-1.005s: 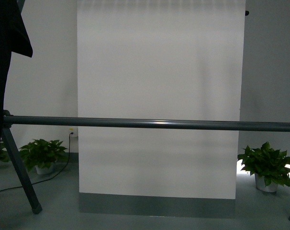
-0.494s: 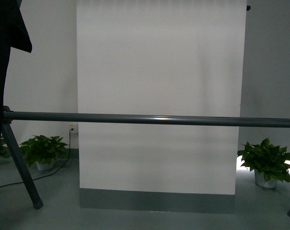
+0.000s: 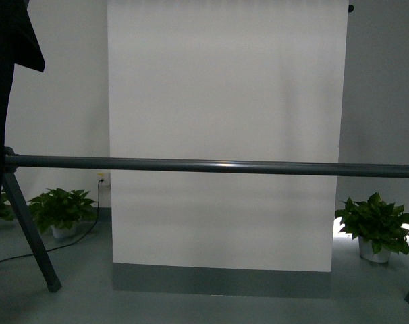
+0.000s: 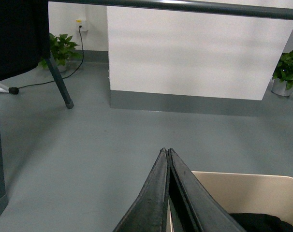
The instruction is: Move hamper under clothes hanger
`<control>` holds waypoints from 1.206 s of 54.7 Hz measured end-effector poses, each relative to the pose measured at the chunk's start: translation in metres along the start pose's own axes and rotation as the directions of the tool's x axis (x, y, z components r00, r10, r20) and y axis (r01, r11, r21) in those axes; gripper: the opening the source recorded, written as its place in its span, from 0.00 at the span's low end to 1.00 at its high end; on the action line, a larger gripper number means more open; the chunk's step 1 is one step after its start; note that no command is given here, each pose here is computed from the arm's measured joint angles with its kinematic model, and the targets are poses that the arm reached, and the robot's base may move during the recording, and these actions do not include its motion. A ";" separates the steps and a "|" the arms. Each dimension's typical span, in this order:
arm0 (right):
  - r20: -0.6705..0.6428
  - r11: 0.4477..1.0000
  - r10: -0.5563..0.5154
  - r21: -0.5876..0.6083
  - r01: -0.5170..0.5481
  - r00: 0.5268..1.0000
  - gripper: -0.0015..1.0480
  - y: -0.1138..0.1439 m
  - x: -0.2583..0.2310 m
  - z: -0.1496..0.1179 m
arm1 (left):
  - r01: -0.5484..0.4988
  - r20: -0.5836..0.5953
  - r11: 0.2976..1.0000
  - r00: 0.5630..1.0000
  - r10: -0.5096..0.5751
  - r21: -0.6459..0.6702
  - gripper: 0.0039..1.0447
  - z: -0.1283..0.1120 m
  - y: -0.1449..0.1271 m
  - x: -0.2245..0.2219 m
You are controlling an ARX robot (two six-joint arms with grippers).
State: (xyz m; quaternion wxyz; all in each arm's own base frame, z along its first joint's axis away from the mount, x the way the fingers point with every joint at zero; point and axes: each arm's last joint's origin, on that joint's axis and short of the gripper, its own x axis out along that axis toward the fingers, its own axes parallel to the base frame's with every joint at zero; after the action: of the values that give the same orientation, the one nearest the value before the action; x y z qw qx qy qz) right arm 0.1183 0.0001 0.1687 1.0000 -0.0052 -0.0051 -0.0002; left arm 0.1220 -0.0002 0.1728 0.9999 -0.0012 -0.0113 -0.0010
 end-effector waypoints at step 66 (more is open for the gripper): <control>-0.007 1.000 0.003 0.000 -0.003 1.000 0.02 0.000 -0.021 -0.003 | 0.000 -0.007 1.000 1.000 0.000 0.000 0.03 -0.003 0.000 -0.025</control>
State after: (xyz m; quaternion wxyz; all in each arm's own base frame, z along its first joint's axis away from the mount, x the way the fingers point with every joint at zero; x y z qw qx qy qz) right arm 0.0976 0.0002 0.1653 1.0000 -0.0052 -0.0014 0.0011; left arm 0.0969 -0.0002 0.1694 1.0000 -0.0012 -0.0077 -0.0012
